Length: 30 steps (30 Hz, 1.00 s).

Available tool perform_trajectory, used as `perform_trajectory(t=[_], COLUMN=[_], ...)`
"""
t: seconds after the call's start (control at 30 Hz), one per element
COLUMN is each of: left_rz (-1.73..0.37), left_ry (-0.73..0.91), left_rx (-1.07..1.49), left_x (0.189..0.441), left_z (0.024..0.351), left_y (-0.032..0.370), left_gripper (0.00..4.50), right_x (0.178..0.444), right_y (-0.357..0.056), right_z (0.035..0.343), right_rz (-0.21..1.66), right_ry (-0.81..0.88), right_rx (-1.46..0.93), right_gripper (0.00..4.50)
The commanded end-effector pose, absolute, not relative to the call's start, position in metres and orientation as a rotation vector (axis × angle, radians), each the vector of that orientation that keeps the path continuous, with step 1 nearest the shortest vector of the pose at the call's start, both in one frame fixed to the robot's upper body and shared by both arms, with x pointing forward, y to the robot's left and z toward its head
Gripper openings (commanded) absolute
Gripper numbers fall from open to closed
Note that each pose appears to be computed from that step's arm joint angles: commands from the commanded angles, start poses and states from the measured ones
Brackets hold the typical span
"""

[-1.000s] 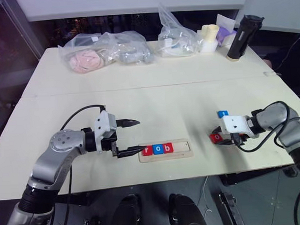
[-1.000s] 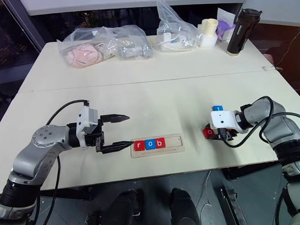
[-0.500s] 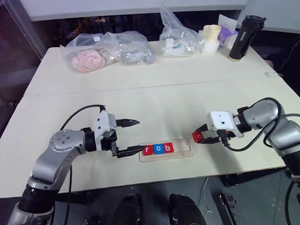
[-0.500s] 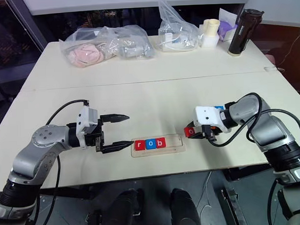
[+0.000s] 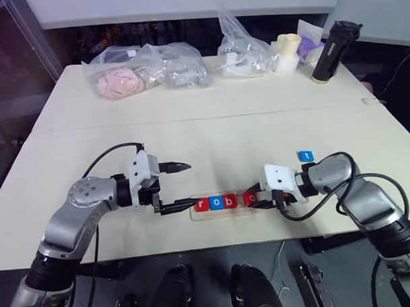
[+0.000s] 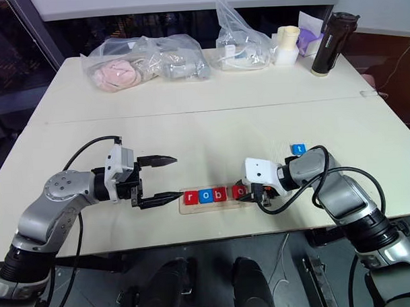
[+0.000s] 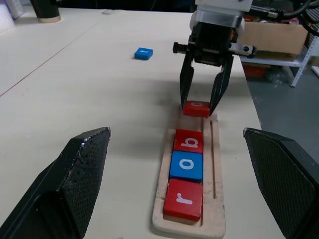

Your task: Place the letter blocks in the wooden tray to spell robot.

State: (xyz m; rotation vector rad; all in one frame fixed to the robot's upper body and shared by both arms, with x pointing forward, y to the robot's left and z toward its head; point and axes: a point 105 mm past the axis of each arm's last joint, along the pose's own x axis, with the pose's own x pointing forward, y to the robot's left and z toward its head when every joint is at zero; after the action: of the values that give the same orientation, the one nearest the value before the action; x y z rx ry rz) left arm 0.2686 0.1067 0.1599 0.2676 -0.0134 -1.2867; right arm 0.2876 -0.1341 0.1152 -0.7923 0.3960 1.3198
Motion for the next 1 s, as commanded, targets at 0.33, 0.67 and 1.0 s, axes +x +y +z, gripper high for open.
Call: perform_trajectory(t=[0.33,0.67,1.0], left_rz=[-1.279,-1.280,-1.287], left_ry=[-0.047,-0.046,-0.045], left_rx=[0.267,0.265,0.264], left_x=[0.266,0.265,0.264], left_z=[0.168,0.167,0.166], left_y=[0.107,0.107,0.107], left_gripper=[4.50,4.50,4.50], right_x=[0.291,0.292,0.294], right_y=[-0.124,-0.123,-0.121], right_z=[0.117,0.116,0.136], right_rz=[1.321,1.320,1.279], right_ry=[0.359,0.357,0.290], right_rx=[-0.812,-0.807,-0.795], right_gripper=[1.11,2.60,4.46])
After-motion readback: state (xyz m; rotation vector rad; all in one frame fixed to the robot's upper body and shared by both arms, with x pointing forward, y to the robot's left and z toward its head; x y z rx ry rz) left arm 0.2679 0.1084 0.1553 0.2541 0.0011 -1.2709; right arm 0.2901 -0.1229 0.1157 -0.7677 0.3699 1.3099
